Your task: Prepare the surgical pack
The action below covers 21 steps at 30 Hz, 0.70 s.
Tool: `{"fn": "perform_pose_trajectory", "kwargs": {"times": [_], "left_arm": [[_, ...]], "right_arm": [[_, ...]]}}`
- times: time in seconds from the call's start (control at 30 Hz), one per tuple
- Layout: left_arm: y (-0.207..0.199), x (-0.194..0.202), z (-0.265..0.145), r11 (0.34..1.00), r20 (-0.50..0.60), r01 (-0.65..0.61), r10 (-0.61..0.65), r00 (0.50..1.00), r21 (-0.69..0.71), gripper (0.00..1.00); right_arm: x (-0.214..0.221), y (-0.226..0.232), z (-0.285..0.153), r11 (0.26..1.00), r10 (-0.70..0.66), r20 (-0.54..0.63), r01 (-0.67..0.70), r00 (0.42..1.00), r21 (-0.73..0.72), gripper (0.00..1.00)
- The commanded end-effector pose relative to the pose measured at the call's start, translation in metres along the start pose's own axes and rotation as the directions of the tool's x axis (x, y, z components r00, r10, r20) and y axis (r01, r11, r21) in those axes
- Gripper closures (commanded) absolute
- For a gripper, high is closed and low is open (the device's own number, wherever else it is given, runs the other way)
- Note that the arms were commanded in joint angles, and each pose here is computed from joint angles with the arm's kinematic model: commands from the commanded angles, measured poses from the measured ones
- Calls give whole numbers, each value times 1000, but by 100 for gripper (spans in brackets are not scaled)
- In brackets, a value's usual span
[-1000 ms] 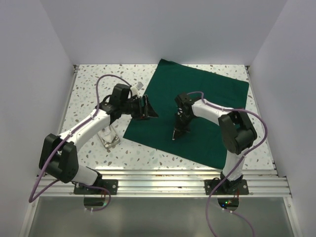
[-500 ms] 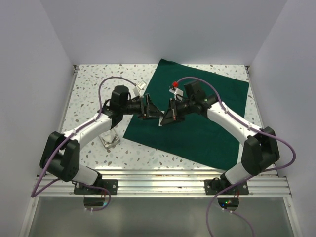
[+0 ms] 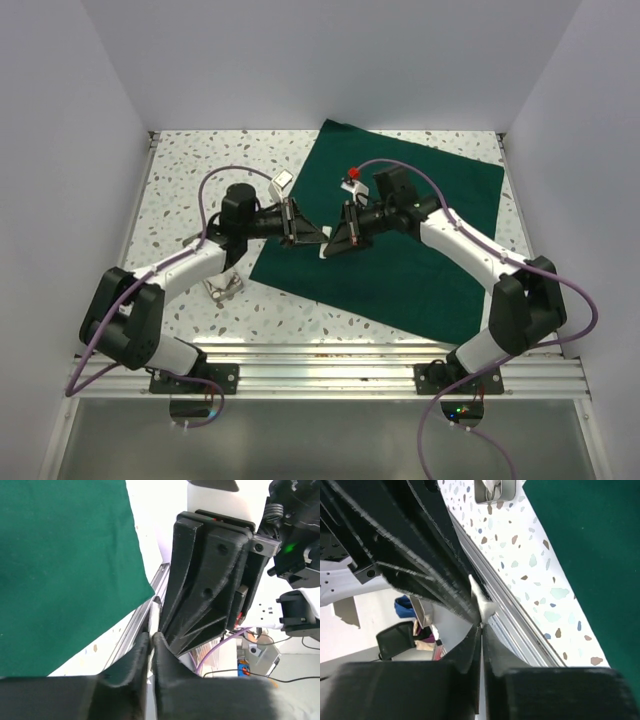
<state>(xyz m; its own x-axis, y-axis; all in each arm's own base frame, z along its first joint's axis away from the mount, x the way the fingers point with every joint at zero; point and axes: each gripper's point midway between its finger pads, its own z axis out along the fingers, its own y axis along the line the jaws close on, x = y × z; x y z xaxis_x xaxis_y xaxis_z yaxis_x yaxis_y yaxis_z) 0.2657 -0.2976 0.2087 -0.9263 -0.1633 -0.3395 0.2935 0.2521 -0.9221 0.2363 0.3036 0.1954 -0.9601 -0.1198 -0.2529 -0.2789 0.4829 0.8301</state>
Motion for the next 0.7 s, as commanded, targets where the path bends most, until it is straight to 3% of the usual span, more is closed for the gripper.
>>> {"fn": "perform_pose_trajectory", "kwargs": {"times": [0.0,0.03,0.17,0.2,0.23,0.27,0.3,0.37,0.4,0.43,0.53,0.67], "left_arm": [[-13,-11,-6,999,47,-46,45,998,29,94],[-9,-13,-8,999,52,-43,42,998,17,100],[22,-29,-32,994,109,1,11,994,-109,100],[41,-25,-43,981,96,34,-16,995,-191,100],[63,-31,-58,950,138,76,-35,990,-303,100],[79,-52,-84,911,205,110,-29,978,-397,100],[104,-35,-107,837,164,150,-73,984,-526,100],[142,-47,-161,683,221,196,-52,974,-703,100],[144,-47,-170,671,219,198,-54,974,-714,100],[158,-56,-199,617,288,256,-48,956,-744,100],[176,-57,-227,593,342,316,-73,937,-741,100],[205,-45,-235,581,371,386,-151,916,-716,100]], "right_arm": [[7,11,-3,999,-28,-24,27,999,-38,91],[7,6,-3,999,-34,-23,33,999,-15,83],[9,-20,-3,991,-3,-38,8,999,131,61],[7,-42,-9,960,25,-19,-18,1000,279,48],[9,-58,-10,939,28,-39,-12,999,344,45],[17,-71,-17,908,64,-63,-32,996,417,43],[13,-84,-22,874,47,-63,-10,997,486,42],[20,-103,-26,837,78,-101,-10,992,548,41],[22,-106,-27,834,86,-108,-12,990,552,41],[24,-108,-26,833,96,-114,-17,989,553,41],[28,-108,-21,849,113,-126,-30,985,528,41],[25,-101,-11,876,129,-126,-54,984,478,40]]}}
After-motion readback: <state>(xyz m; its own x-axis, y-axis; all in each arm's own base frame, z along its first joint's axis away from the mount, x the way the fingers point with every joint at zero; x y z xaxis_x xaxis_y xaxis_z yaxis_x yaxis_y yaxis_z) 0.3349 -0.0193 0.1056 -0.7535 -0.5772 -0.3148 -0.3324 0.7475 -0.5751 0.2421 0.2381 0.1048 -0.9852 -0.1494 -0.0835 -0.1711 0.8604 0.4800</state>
